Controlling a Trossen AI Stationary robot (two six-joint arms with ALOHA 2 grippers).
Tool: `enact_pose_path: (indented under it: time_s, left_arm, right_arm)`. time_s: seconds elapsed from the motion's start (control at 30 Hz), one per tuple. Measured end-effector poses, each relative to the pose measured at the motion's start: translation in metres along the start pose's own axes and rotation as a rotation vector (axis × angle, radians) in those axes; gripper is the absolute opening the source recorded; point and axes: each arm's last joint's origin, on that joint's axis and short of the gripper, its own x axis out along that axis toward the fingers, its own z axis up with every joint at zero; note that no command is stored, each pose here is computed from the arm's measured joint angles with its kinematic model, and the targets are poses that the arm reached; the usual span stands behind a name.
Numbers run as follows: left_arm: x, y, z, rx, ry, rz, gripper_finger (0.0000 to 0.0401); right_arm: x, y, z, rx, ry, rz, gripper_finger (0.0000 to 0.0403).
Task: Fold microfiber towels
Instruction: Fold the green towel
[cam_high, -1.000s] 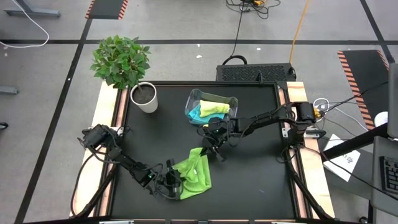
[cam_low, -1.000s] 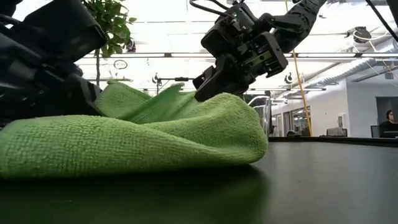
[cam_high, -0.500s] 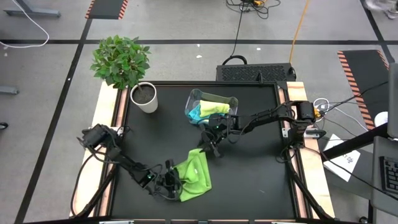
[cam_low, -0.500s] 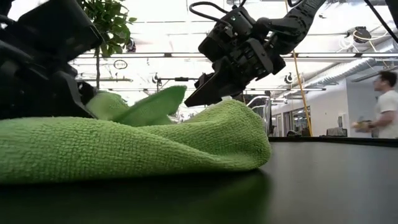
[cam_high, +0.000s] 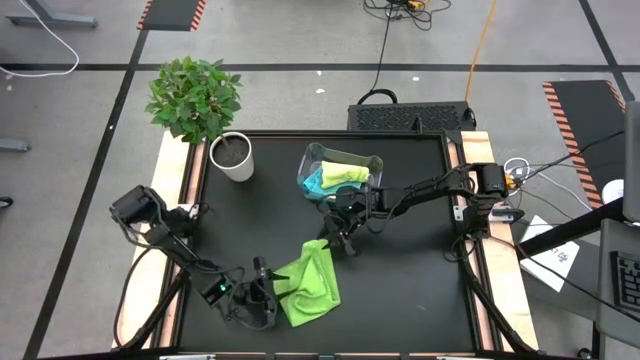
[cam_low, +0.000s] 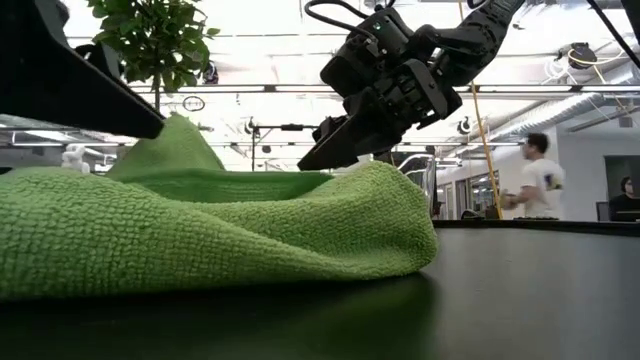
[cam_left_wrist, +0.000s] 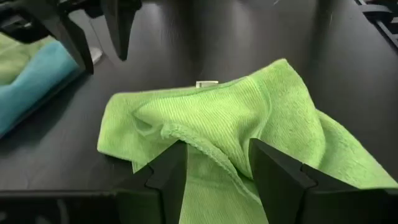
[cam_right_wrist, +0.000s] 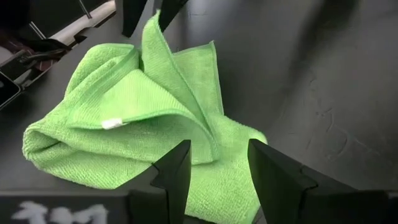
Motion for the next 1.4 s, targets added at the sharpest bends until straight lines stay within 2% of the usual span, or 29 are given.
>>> enact_pose_path:
  time_s: [0.23, 0.5, 0.8, 1.0, 1.23, 1.4]
  left_arm:
    - [-0.002, -0.001, -0.003, -0.042, 0.012, 0.001, 0.0175]
    - [-0.014, -0.009, 0.003, -0.016, -0.048, -0.037, 0.0175]
    - [-0.026, -0.013, 0.005, 0.034, -0.098, -0.011, 0.0175]
    - [-0.026, -0.014, 0.006, 0.029, -0.106, -0.015, 0.0175]
    - [-0.023, -0.013, 0.011, 0.012, -0.124, -0.029, 0.0175]
    - [-0.021, -0.013, 0.011, 0.009, -0.118, -0.038, 0.0175]
  right_arm:
    - [0.003, 0.007, -0.006, 0.034, 0.018, 0.023, 0.0149]
    - [0.016, 0.038, -0.009, 0.051, 0.077, 0.122, 0.0148]
    - [0.027, 0.061, -0.006, -0.011, 0.094, 0.059, 0.0148]
    - [0.033, 0.062, -0.007, -0.013, 0.075, 0.019, 0.0148]
    - [0.063, 0.053, -0.029, 0.024, 0.119, 0.025, 0.0148]
    - [0.07, 0.055, -0.019, 0.008, 0.096, 0.033, 0.0148]
